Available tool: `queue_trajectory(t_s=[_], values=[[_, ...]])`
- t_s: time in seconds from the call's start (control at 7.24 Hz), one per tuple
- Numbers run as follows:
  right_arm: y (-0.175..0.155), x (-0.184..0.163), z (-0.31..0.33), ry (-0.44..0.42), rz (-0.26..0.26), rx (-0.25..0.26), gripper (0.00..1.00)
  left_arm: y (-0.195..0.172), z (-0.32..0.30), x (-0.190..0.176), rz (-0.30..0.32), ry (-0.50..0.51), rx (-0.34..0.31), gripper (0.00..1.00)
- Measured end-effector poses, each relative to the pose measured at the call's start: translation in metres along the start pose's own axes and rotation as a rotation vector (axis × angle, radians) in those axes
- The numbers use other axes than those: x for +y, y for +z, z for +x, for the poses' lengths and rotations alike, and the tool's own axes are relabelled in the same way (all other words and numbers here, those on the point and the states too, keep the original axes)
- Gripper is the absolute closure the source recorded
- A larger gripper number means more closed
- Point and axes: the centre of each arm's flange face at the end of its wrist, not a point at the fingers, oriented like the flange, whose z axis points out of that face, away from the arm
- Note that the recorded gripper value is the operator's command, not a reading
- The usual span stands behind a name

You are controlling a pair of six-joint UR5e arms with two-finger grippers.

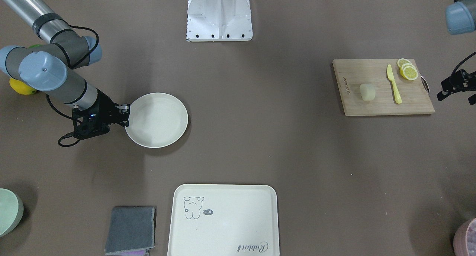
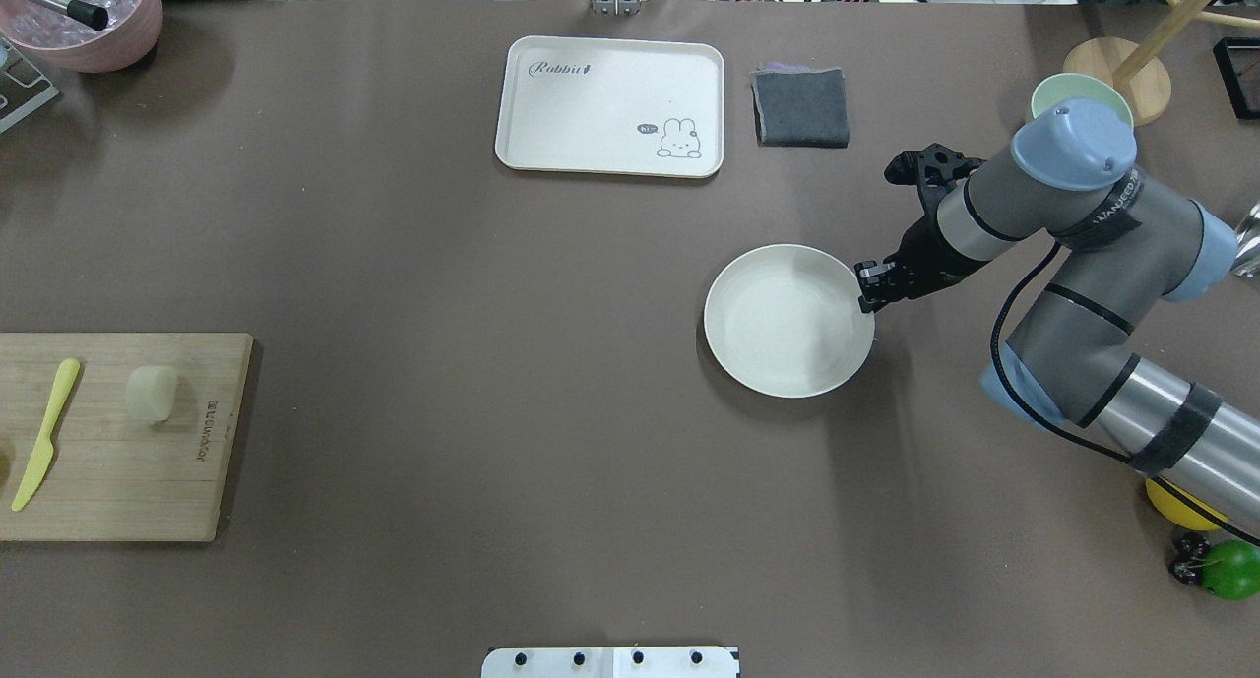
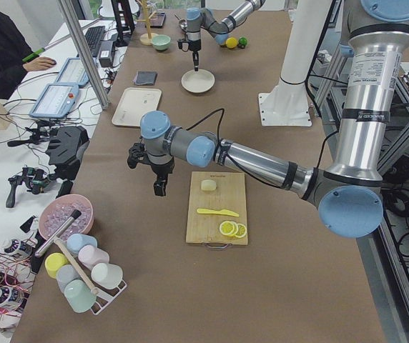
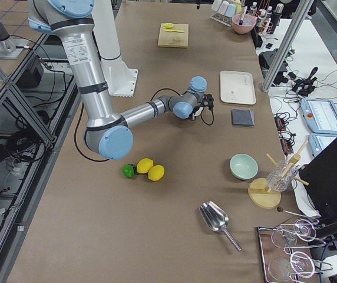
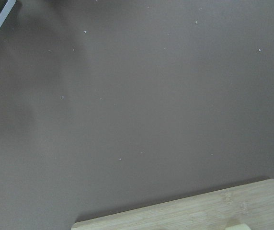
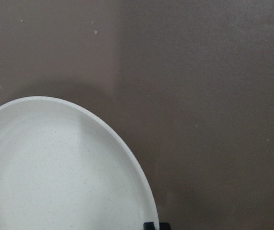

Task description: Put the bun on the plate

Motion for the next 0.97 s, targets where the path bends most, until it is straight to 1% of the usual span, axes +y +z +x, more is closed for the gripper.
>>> queue_trajectory(t_s=[0.14, 0.28, 0.41, 0.69, 0.83, 0.97], values=[[-0.007, -0.005, -0.011, 0.030, 0.005, -0.019, 1.00, 0.003, 0.023, 0.000, 0.011, -0.051, 0.015, 0.03], [-0.011, -0.010, -0.024, 0.059, 0.010, -0.035, 1.00, 0.012, 0.051, 0.009, 0.018, -0.105, 0.029, 0.03], [-0.012, -0.012, -0.039, 0.086, 0.011, -0.049, 1.00, 0.025, 0.072, 0.029, 0.022, -0.150, 0.034, 0.05], [0.000, -0.005, -0.075, 0.123, -0.008, -0.071, 1.00, 0.078, 0.090, 0.093, 0.026, -0.201, 0.024, 0.07], [0.009, 0.001, -0.091, 0.120, -0.016, -0.075, 1.00, 0.109, 0.091, 0.118, 0.033, -0.202, 0.011, 0.09], [0.018, 0.007, -0.108, 0.117, -0.014, -0.074, 1.00, 0.134, 0.089, 0.135, 0.036, -0.196, 0.000, 0.12]])
